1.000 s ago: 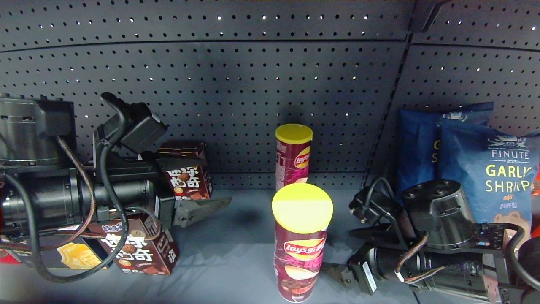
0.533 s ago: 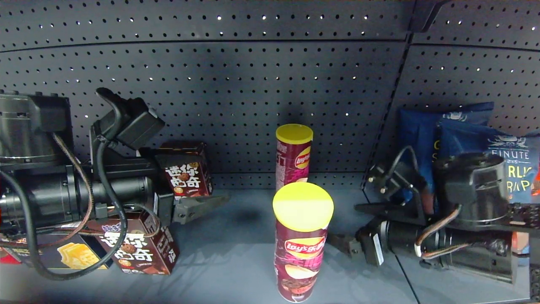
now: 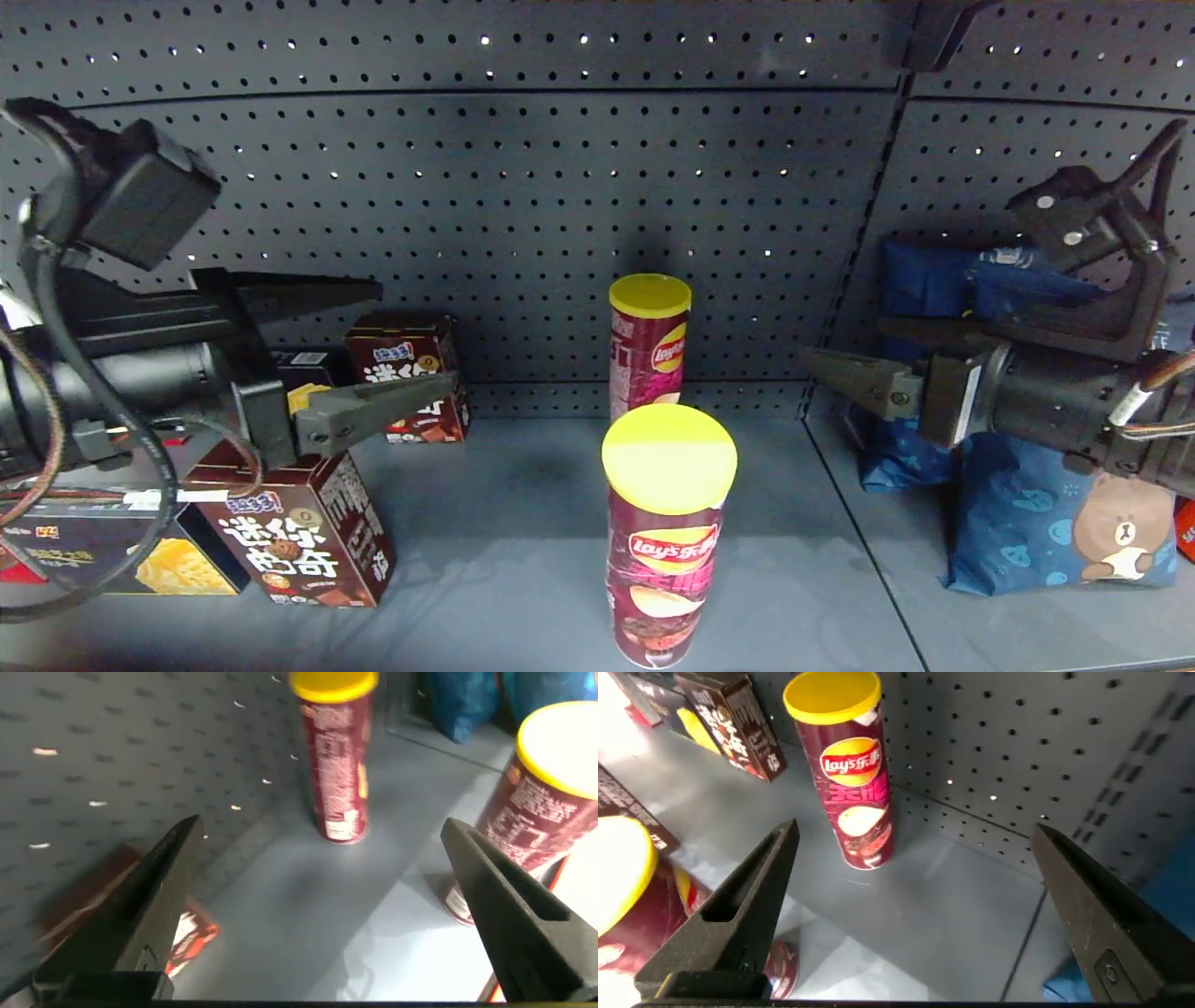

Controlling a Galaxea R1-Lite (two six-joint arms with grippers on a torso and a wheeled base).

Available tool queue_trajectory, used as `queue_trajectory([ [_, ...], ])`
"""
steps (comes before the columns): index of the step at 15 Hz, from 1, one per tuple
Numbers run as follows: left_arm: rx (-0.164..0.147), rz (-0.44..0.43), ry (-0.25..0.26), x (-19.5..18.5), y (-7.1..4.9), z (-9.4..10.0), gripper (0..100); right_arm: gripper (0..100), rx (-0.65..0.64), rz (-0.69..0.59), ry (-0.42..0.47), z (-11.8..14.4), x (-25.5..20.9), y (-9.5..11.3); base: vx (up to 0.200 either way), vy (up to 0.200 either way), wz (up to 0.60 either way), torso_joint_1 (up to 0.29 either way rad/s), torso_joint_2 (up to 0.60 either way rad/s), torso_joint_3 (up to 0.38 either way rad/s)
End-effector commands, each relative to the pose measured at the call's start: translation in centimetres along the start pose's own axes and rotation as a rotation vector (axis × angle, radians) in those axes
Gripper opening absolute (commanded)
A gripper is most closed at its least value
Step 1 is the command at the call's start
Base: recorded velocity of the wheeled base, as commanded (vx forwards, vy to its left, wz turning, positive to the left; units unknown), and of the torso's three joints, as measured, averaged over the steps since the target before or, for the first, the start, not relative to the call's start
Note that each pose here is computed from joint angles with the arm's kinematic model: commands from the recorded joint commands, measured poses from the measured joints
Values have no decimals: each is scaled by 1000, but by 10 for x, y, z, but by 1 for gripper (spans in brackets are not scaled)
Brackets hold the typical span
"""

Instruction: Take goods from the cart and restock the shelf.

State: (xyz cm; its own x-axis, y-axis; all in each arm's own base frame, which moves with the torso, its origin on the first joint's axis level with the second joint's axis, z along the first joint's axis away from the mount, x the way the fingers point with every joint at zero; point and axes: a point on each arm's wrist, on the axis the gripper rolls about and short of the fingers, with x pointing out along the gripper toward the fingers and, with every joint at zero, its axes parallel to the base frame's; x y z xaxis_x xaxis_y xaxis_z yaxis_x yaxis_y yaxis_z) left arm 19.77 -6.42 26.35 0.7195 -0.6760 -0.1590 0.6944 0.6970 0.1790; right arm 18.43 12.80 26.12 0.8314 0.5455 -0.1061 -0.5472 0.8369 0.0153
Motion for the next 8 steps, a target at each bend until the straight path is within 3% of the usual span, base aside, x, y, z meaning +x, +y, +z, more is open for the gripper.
queue_trajectory([
  [1, 14, 77, -44, -32, -3, 4, 100, 100, 3, -34, -50, 3, -29, -8, 0, 0, 0, 0, 0, 0],
  [3, -17, 107, -57, -50, -10, 0, 100, 100, 6, -70, -69, 1, -45, -15, 0, 0, 0, 0, 0, 0],
  [5, -65, 134, -83, -79, -30, -15, 100, 100, 10, -151, -104, -7, -77, -26, 0, 0, 0, 0, 0, 0],
  [6, -75, 137, -85, -83, -33, -18, 100, 100, 10, -165, -109, -9, -83, -27, 0, 0, 0, 0, 0, 0],
  [7, -113, 150, -81, -94, -43, -32, 100, 100, 12, -214, -114, -18, -97, -33, 0, 0, 0, 0, 0, 0],
  [8, -118, 163, -82, -101, -49, -39, 100, 100, 13, -240, -122, -23, -106, -35, 0, 0, 0, 0, 0, 0],
])
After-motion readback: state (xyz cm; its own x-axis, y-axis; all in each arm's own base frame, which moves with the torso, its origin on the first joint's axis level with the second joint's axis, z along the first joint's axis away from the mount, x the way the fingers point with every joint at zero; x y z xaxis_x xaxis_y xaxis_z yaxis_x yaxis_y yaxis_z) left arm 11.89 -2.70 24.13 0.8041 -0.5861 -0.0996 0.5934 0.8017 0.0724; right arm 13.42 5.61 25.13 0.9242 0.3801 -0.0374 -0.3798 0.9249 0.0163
